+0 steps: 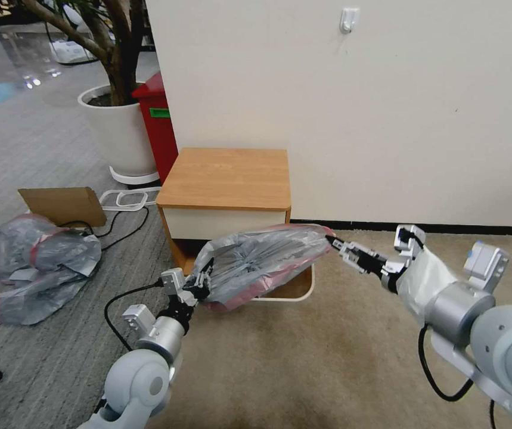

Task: Pick up the garbage bag from the table and place it over the trash can.

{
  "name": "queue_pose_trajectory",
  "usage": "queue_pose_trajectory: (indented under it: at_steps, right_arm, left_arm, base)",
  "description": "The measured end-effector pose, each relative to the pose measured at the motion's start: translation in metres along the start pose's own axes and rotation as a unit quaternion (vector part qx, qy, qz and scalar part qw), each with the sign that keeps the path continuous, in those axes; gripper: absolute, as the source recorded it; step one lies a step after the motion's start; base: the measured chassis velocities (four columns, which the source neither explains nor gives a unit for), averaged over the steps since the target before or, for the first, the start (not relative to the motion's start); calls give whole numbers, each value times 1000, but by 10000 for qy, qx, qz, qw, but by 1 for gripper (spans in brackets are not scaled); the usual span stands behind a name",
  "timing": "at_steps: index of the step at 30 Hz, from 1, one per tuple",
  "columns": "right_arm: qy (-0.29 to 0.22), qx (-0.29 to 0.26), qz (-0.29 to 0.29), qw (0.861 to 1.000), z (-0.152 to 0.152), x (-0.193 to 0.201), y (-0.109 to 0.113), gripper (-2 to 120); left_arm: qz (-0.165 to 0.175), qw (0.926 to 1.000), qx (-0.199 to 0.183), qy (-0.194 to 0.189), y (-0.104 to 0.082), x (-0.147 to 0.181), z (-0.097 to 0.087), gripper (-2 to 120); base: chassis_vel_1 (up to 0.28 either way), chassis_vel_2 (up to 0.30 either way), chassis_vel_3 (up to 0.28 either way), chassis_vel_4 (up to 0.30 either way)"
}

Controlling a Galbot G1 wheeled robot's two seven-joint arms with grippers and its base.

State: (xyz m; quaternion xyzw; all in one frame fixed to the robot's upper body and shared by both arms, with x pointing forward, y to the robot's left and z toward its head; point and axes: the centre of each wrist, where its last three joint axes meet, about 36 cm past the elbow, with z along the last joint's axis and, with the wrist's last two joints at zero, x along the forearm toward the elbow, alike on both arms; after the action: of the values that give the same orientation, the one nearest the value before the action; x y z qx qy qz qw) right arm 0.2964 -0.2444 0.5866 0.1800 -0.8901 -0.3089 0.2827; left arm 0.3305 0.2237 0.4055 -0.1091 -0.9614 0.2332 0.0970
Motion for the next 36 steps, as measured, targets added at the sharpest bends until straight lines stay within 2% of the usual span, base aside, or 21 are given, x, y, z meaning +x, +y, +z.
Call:
queue_pose_trajectory:
  at_steps: [3, 8, 23, 25, 26, 27, 30, 31, 34, 35, 36]
  right_arm:
    - [311, -396, -253, 9984, 11, -7, 5, 91]
    - [428, -684, -348, 9961, 20, -16, 15, 100]
    - [324, -1012, -313, 9938, 28, -39, 12, 96]
    - [309, -1043, -285, 9937, 30, -43, 11, 91]
    - [276, -1079, -259, 9934, 32, -46, 11, 84]
    - [276, -1079, -259, 9934, 32, -46, 11, 84]
    - [250, -1111, -249, 9932, 33, -47, 11, 69]
    - [250, -1111, -249, 9932, 33, -47, 11, 69]
    - [253, -1111, -282, 9931, 34, -45, 13, 55]
    - [253, -1111, -282, 9931, 34, -45, 13, 55]
    - [255, -1109, -290, 9931, 34, -45, 13, 50]
  left_arm:
    - [-7, 9998, -204, -65, 1, 0, -1, 7]
    - [65, 9995, -296, -131, -1, -2, -6, 7]
    - [256, 9991, -307, -154, -6, 0, -9, 7]
    - [279, 9991, -297, -151, -8, 0, -8, 7]
    - [288, 9991, -291, -147, -8, 1, -8, 7]
    - [288, 9991, -291, -147, -8, 1, -8, 7]
    - [293, 9991, -287, -141, -9, 1, -8, 7]
    - [293, 9991, -287, -141, -9, 1, -8, 7]
    - [293, 9991, -276, -137, -9, 2, -7, 7]
    - [293, 9991, -276, -137, -9, 2, -7, 7]
    - [297, 9991, -273, -137, -10, 1, -7, 7]
  base:
    - [0, 0, 0, 0]
    - [0, 0, 0, 0]
    - [0, 0, 0, 0]
    - [0, 0, 0, 0]
    - [0, 0, 0, 0]
    - [0, 0, 0, 0]
    - [0, 0, 0, 0]
    - [0, 0, 0, 0]
    - [0, 0, 0, 0]
    - [0, 0, 0, 0]
    - [0, 0, 0, 0]
